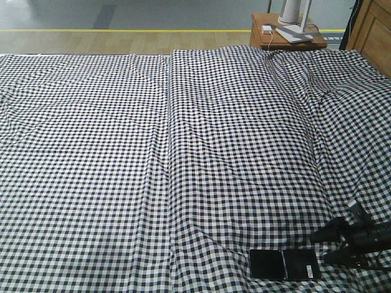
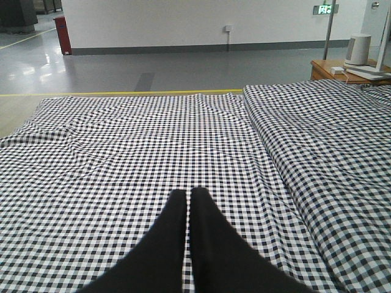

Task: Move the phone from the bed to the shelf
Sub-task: 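Lower the right gripper toward the black phone on the bed, then close the right gripper on the phone's edge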

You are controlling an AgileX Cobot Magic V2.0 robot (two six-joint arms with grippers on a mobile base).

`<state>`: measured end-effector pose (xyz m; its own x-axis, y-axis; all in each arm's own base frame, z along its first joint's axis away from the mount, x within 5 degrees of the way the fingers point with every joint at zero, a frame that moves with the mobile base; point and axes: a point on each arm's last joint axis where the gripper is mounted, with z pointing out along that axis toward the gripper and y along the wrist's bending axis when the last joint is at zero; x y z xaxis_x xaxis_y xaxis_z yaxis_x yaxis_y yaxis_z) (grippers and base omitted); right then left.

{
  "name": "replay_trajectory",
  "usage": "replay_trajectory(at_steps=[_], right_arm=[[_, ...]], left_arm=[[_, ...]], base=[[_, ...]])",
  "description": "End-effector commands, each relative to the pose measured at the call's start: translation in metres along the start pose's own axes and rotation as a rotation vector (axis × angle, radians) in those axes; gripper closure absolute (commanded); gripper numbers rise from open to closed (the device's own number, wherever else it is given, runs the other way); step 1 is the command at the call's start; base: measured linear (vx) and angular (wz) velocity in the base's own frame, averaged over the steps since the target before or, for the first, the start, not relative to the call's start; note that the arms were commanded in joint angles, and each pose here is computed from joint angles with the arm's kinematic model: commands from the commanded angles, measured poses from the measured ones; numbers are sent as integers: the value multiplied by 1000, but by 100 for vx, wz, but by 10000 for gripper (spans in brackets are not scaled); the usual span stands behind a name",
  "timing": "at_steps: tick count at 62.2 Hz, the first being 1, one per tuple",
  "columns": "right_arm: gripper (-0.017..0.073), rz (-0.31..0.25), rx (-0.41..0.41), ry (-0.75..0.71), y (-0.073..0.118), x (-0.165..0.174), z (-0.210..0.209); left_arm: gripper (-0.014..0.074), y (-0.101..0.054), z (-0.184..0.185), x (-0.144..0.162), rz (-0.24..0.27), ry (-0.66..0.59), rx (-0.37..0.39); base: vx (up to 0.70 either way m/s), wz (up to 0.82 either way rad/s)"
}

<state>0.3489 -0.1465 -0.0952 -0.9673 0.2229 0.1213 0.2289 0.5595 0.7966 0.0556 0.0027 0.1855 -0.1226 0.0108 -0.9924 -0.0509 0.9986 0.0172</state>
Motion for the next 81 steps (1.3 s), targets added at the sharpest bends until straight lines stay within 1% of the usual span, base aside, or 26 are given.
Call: replay_trajectory(at_steps=[1,11,33,40,48,59,63,69,81], right_arm=[[-45,-70,-101,-4,28,-7,-20],[-41,-71,-101,-1,27,-7,-19],[-35,-33,-120,27,13,0,-4],[-35,-36,-121,31,12,1,-3],[-35,-48,-124,43,19,-2,5],[-35,-114,-121,102,38,-5,29],[-35,-128,-125,112,44,-6,37],[-35,-141,-133,119,52,-8,46],[-35,-161,-144,125,61,-10,56]], left_arm=[[592,0,0,-4,-9,-71,-3],[592,0,0,-4,-9,-71,-3],[592,0,0,-4,-9,-71,-3],[592,0,0,-4,-9,-71,-3],[592,0,0,-4,-9,-71,-3],[592,0,0,-4,-9,-71,-3],[592,0,0,-4,-9,-71,-3],[592,0,0,-4,-9,-71,-3],[592,0,0,-4,-9,-71,-3]], base=[[0,0],[0,0],[0,0],[0,0],[0,0],[0,0],[0,0],[0,0],[0,0]])
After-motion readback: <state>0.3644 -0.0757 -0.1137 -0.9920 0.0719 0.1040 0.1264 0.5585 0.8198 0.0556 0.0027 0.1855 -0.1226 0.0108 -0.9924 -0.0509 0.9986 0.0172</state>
